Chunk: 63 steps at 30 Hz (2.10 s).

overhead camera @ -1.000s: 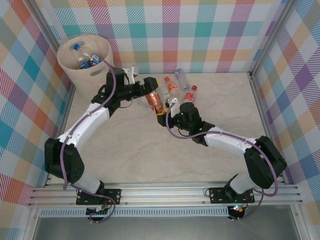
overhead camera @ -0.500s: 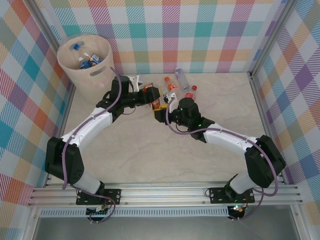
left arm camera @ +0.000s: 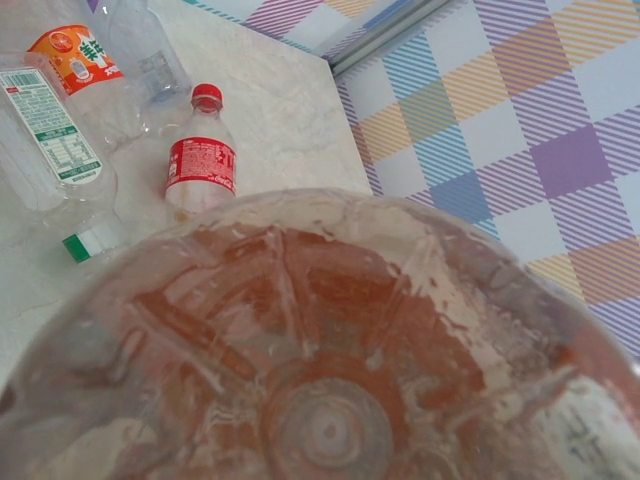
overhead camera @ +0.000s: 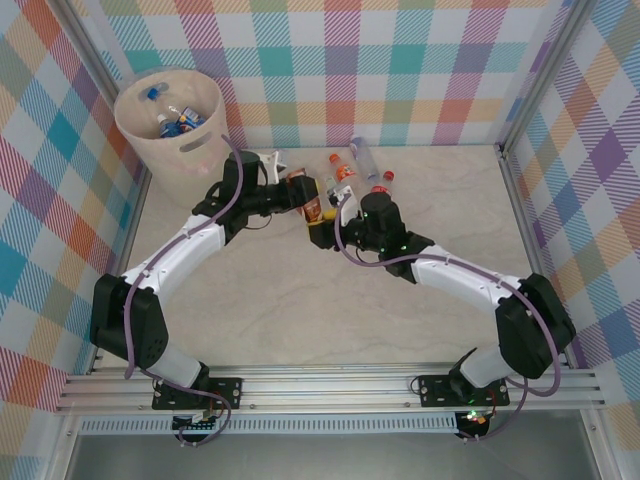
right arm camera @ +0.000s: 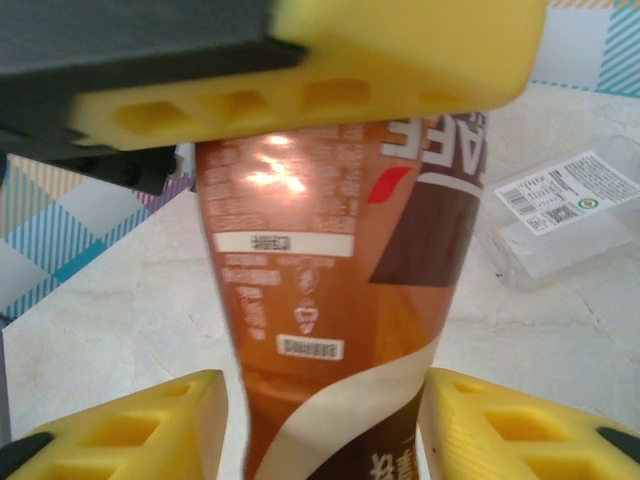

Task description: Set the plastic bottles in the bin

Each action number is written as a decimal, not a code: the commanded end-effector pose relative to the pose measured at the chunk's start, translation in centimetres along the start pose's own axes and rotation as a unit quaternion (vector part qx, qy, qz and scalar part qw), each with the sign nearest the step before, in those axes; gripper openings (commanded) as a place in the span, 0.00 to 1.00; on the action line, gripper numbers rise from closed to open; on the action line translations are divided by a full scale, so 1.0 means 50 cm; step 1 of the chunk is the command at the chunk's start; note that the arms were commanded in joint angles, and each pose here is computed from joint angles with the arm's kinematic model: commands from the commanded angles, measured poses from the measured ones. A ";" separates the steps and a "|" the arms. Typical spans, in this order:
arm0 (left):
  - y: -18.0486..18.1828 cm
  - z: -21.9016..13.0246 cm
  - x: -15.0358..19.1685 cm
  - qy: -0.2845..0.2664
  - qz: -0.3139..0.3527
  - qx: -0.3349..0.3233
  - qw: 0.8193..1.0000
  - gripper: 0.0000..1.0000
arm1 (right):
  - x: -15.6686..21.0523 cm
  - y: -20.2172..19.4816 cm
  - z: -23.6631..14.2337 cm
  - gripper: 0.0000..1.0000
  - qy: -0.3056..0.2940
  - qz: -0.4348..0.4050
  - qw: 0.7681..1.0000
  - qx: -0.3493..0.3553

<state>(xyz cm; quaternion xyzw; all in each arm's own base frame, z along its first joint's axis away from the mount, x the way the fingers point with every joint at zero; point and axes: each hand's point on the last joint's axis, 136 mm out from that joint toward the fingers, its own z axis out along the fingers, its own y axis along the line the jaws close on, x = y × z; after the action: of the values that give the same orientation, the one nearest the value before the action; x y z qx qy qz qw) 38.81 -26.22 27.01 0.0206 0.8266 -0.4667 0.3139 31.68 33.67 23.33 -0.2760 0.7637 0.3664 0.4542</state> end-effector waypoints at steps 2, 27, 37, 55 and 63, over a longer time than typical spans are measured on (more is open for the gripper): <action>-0.026 -0.012 -0.035 -0.025 0.005 0.004 1.000 0.55 | -0.008 0.019 -0.039 0.63 0.002 -0.022 1.000 -0.018; 0.080 -0.117 -0.221 -0.176 -0.030 -0.144 0.973 0.51 | -0.017 -0.153 -0.158 1.00 -0.060 0.015 0.962 0.265; 0.065 -0.248 -0.363 -0.344 -0.015 -0.211 0.915 0.52 | -0.007 -0.177 -0.179 1.00 -0.057 0.018 0.950 0.305; 0.162 -0.438 -0.599 -0.508 0.038 -0.329 0.795 0.54 | 0.001 -0.202 -0.195 1.00 -0.041 0.015 0.936 0.349; 0.199 -0.472 -0.652 -0.518 0.036 -0.329 0.789 0.56 | 0.007 -0.207 -0.192 1.00 -0.036 0.020 0.934 0.355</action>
<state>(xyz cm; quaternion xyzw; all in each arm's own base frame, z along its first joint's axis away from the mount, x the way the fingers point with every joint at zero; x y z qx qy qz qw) 56.54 5.08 42.91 -0.3011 0.6679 -0.0937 0.6742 34.04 19.92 22.00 -0.0815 0.8347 0.0935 0.5365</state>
